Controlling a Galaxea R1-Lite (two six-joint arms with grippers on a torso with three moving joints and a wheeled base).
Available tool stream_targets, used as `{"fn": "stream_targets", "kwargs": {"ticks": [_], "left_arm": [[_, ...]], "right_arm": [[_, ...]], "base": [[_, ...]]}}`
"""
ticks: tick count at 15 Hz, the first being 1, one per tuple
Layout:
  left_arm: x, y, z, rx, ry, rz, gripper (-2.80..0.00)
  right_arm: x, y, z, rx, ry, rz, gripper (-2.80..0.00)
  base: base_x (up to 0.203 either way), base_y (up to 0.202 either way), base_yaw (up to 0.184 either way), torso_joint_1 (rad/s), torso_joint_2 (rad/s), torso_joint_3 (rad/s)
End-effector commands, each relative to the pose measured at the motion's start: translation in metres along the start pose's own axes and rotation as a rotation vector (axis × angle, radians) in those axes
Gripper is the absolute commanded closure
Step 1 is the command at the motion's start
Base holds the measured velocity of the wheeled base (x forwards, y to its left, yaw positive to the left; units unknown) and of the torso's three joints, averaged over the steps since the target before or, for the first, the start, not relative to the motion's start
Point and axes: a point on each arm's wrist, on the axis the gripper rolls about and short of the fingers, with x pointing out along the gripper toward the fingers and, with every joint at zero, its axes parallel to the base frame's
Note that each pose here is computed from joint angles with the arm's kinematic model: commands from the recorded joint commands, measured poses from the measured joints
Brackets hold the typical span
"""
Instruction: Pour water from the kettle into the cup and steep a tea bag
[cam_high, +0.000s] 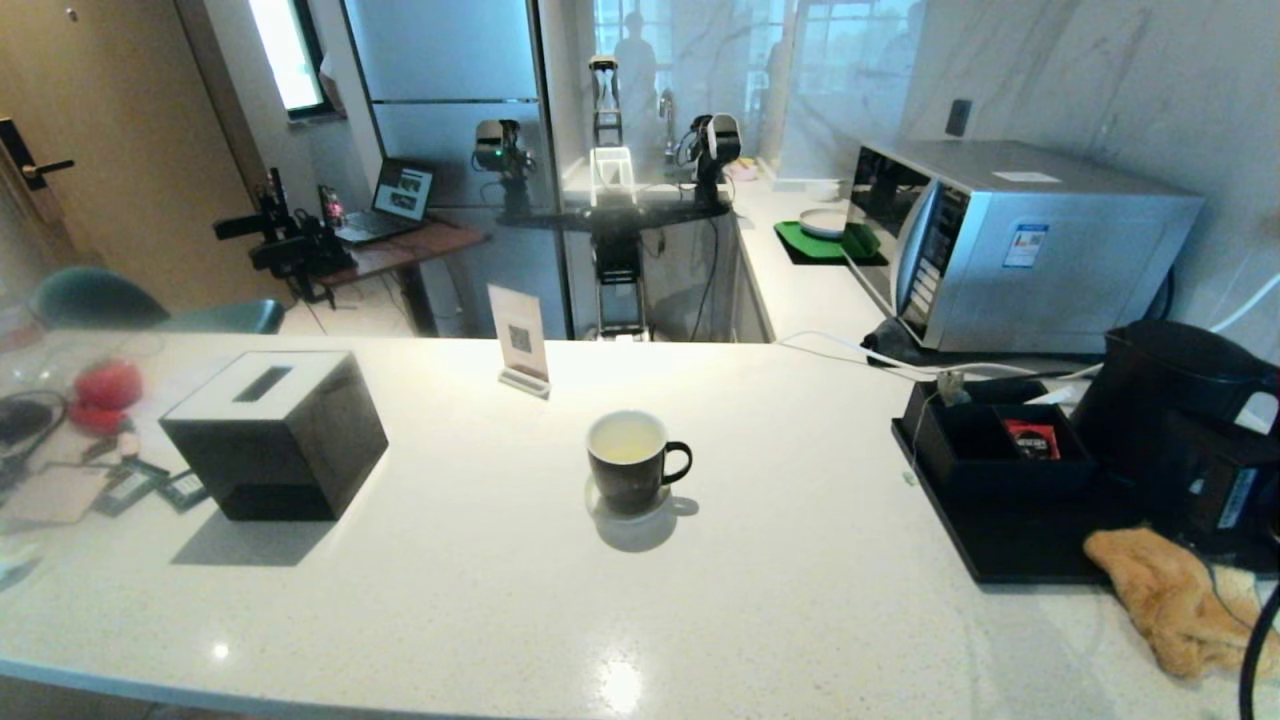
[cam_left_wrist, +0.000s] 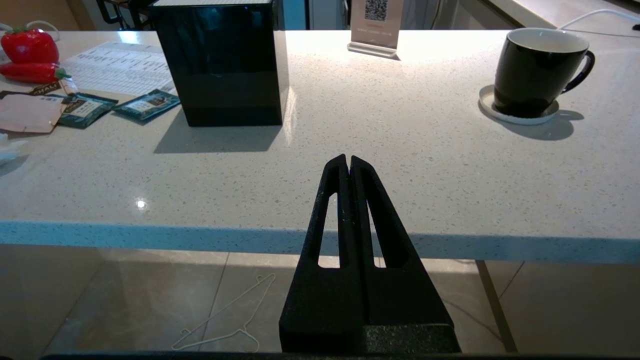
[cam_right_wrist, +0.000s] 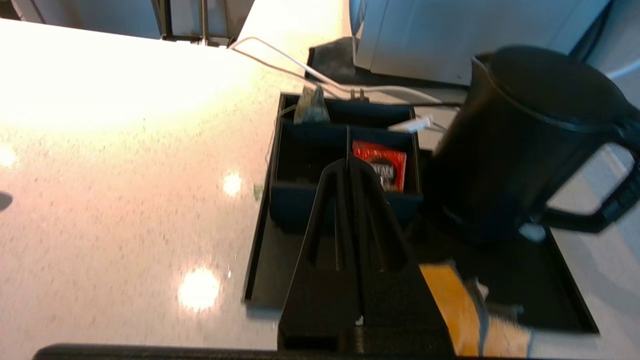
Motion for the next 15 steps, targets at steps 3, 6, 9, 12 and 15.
{"fn": "stream_targets", "kwargs": {"ticks": [3,6,9,12,15], "left_arm": [[0.000,0.000,0.000,0.000,0.001,0.000,0.00],[0.000,0.000,0.000,0.000,0.001,0.001,0.00],[0.000,0.000,0.000,0.000,0.001,0.001,0.00],[0.000,0.000,0.000,0.000,0.001,0.001,0.00],[0.000,0.000,0.000,0.000,0.001,0.000,0.00]], "right_arm": [[0.044,0.005,0.006,-0.003,0.043,0.028,0.00],[0.073,0.008,0.011,-0.004,0.082,0.043,0.00],[0.096,0.009,0.018,-0.005,0.155,0.053,0.00],[0.115,0.010,0.024,-0.004,0.229,0.091,0.00],[0.133,0.011,0.029,-0.004,0.308,0.110,0.00]], "base": [[0.000,0.000,0.000,0.000,0.00,0.000],[0.000,0.000,0.000,0.000,0.00,0.000],[0.000,0.000,0.000,0.000,0.00,0.000],[0.000,0.000,0.000,0.000,0.00,0.000],[0.000,0.000,0.000,0.000,0.00,0.000]]}}
